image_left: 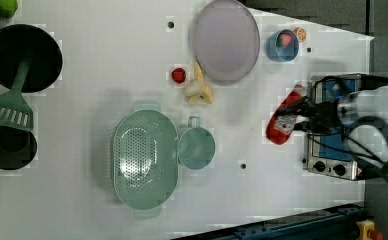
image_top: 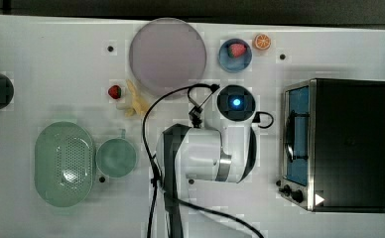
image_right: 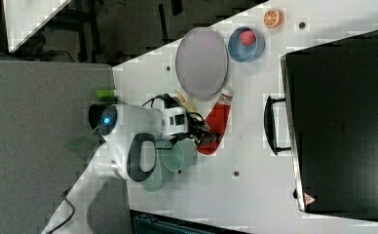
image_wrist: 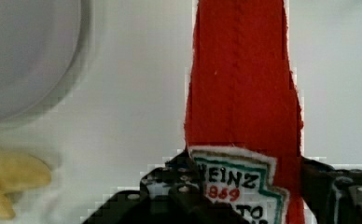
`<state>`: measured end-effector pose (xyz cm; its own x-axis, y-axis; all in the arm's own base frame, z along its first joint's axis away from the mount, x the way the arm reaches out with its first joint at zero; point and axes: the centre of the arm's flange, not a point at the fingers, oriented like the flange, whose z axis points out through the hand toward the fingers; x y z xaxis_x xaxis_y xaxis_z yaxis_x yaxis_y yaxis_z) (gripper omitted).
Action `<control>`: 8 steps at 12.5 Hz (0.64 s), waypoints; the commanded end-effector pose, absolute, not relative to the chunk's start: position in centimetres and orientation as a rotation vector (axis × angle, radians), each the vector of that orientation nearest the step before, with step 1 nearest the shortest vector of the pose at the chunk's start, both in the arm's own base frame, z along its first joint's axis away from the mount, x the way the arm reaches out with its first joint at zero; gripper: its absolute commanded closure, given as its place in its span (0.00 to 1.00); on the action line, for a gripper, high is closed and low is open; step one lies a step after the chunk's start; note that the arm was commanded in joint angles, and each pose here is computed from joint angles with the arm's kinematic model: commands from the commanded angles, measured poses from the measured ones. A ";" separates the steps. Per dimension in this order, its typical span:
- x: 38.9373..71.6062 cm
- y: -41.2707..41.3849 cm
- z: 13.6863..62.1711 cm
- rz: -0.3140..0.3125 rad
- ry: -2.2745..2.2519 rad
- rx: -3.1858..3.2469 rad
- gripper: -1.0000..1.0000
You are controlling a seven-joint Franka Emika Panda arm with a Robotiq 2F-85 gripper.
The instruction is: Pick ketchup from strainer and place it on the table
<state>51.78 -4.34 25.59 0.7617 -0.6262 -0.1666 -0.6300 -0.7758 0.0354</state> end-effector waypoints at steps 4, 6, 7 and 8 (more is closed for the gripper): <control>51.8 -4.2 22.3 0.180 0.841 -3.039 0.15; 52.2 -4.0 23.5 0.145 0.838 -3.042 0.00; 52.6 -3.8 24.8 0.105 0.839 -3.042 0.00; 53.4 -3.5 26.8 0.039 0.849 -3.035 0.00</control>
<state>51.19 -3.73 22.01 0.8266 -0.5480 -0.1282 -0.5448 -0.8363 0.0626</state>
